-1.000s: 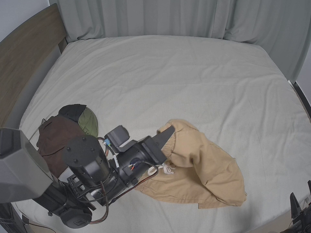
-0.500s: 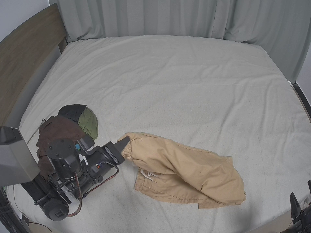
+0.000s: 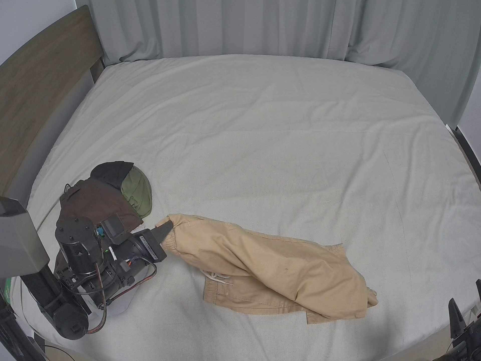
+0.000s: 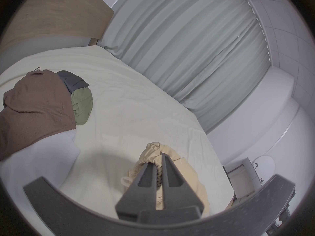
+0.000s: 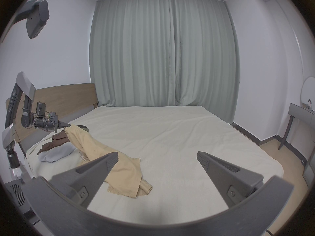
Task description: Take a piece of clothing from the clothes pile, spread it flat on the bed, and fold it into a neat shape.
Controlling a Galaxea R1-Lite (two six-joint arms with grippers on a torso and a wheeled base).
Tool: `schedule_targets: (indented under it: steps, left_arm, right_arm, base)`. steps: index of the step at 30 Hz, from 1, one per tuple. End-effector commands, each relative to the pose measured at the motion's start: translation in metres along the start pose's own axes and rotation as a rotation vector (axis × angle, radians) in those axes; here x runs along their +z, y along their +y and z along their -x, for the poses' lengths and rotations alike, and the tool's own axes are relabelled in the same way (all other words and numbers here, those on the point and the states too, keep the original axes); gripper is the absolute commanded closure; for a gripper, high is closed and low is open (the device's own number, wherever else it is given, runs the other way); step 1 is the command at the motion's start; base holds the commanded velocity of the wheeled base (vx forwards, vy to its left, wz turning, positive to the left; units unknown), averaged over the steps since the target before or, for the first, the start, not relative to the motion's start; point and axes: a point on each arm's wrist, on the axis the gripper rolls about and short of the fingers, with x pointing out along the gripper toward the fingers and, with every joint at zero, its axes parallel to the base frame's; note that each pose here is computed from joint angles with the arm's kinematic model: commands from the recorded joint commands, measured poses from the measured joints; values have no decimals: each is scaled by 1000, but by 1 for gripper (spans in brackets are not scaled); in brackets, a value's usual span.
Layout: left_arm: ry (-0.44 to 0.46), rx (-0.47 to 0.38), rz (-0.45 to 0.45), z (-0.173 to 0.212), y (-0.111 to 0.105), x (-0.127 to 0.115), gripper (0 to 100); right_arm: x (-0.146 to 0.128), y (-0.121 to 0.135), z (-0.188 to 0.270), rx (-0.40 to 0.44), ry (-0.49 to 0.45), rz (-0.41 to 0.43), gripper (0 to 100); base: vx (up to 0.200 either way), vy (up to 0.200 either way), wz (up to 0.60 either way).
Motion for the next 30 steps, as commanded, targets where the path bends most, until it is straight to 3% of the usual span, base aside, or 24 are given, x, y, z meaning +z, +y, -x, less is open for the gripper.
schedule_targets:
  steps: [1, 10, 16, 24, 30]
  left_arm:
    - [20, 15, -5, 2, 4, -3, 100]
    - [13, -15, -109, -3, 5, 1, 100]
    - [52, -76, -238, -2, 6, 0, 100]
    - [139, -148, -456, 7, 32, 1, 100]
    - [143, -144, -502, 9, 44, 5, 100]
  right_arm:
    - [-5, 0, -1, 0, 9, 0, 0]
    - [-5, 0, -1, 2, 9, 2, 0]
    - [-5, 0, -1, 0, 9, 0, 0]
    - [-5, 0, -1, 0, 9, -1, 0]
    - [-5, 0, -1, 0, 9, -1, 0]
  base:
    - [0, 0, 0]
    - [0, 0, 0]
    - [0, 0, 0]
    - [0, 0, 0]
    - [0, 0, 0]
